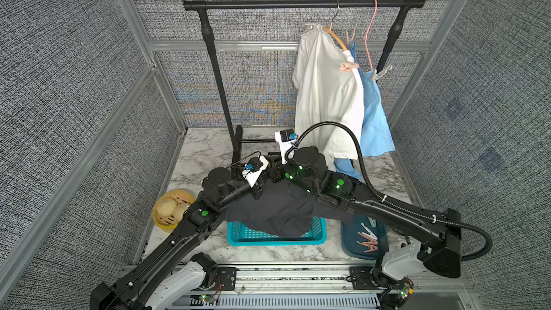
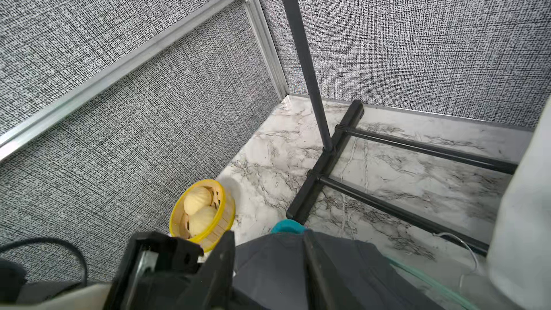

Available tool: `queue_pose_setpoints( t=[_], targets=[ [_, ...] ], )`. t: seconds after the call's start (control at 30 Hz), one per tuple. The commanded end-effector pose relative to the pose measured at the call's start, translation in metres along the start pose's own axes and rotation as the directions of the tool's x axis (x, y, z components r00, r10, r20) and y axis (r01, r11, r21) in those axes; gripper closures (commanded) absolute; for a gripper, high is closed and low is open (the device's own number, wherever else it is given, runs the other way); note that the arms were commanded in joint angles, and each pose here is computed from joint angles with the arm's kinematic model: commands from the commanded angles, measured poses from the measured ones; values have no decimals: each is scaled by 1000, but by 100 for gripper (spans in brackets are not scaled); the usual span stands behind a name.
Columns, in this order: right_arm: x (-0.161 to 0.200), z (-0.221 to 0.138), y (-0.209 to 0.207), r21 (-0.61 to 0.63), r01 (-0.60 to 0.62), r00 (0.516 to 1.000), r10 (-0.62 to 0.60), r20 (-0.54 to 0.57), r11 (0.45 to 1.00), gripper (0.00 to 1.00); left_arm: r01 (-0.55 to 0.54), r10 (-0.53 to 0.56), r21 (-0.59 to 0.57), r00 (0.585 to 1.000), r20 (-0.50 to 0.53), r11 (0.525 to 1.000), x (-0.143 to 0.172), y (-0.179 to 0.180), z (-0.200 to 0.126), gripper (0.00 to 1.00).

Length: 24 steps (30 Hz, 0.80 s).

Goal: Use clothespins to secure the t-shirt on both sides of the hanger
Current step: Open the clothespin.

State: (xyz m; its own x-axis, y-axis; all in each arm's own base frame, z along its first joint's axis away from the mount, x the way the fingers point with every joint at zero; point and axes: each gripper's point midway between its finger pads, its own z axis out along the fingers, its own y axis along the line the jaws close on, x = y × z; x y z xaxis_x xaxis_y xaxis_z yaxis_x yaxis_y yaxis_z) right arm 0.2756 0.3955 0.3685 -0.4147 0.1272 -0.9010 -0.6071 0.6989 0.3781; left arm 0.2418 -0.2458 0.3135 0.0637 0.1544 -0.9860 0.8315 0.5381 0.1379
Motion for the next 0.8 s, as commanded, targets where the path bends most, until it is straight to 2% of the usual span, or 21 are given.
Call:
queue_pose_setpoints(
  t=[0.0,0.1,0.23,0.37,0.63,0.77],
  targets=[
    [-4,-3,3,-6,-13,1000,13,-2,1000,52,-5,5,-6,1000,13,1000,-3,1,0,88],
    [-4,-6,3,-11,-16,1000,16,-4,1000,49,-6,7,-12,1000,21,1000,-7,2,-1,96],
    [-8,-16,-4,20,-20,1000,20,-18,1000,41,-27,28,-30,1000,11,999,-3,4,-2,97],
    [-13,-36,-20,73,-102,993,106,-52,992,31,-77,74,-76,996,-44,994,6,12,-6,98],
    [16,-50,-8,15,-227,949,225,-222,974,29,-102,97,-47,991,-95,994,7,10,-4,99],
    [19,-44,-4,-8,-239,947,231,-225,971,27,-86,83,-30,992,-99,996,7,9,0,100]
  ],
)
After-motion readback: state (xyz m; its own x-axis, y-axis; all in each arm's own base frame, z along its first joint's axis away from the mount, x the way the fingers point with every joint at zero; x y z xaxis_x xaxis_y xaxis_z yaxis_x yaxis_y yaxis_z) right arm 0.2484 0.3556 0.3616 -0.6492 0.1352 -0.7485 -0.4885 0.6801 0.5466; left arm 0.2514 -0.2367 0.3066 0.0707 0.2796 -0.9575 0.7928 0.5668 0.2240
